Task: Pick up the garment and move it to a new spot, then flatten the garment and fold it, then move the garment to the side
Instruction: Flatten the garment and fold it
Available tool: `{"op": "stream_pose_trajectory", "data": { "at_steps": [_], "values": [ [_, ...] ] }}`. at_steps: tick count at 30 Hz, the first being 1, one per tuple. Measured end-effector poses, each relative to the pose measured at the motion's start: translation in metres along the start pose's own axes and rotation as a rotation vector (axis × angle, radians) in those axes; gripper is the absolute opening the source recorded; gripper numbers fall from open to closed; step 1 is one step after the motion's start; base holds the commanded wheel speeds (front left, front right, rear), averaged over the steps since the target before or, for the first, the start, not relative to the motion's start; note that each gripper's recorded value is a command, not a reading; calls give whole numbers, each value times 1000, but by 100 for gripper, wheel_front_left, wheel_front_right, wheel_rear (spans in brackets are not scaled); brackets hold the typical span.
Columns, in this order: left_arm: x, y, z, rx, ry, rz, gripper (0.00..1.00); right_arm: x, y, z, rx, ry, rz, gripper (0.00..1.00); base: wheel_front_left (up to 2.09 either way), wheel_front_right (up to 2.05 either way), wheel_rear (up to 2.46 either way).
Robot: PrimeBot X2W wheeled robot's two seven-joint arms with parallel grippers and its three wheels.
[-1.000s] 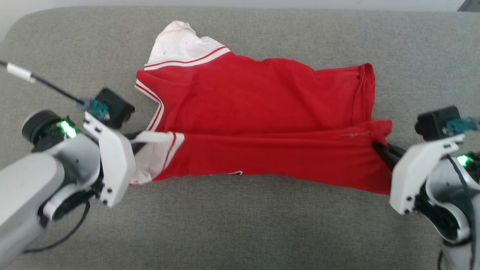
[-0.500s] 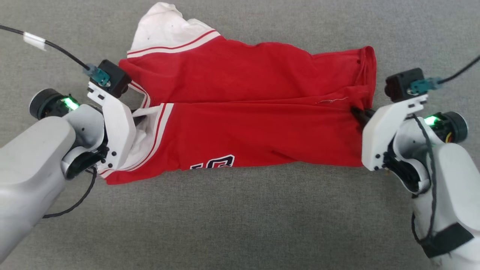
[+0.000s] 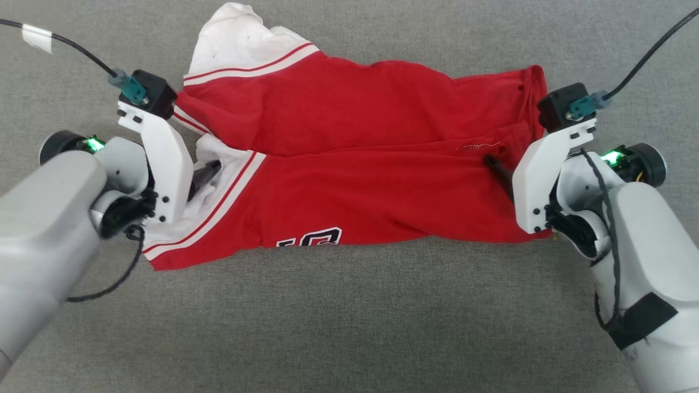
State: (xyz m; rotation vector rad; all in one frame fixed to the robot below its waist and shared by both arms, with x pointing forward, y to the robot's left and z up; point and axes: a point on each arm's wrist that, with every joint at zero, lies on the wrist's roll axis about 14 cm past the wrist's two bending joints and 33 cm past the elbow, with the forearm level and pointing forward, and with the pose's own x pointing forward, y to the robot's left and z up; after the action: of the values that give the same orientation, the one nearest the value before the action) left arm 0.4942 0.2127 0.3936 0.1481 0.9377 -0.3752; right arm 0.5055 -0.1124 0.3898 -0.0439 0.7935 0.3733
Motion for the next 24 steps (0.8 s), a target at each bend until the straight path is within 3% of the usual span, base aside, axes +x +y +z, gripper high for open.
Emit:
{"op": "stream_pose_trajectory", "data": {
  "at_steps": [4,11,24],
  "values": [
    [-13,11,9,-28,-21,22,100,-10,-4,12,-3,-44,-8,100,0,0,0],
    [-34,18,11,-50,-30,53,100,-39,-13,46,35,-241,-42,100,0,0,0],
    [-63,-8,-43,-148,67,65,100,-104,-27,86,108,-615,-164,100,0,0,0]
  ]
}}
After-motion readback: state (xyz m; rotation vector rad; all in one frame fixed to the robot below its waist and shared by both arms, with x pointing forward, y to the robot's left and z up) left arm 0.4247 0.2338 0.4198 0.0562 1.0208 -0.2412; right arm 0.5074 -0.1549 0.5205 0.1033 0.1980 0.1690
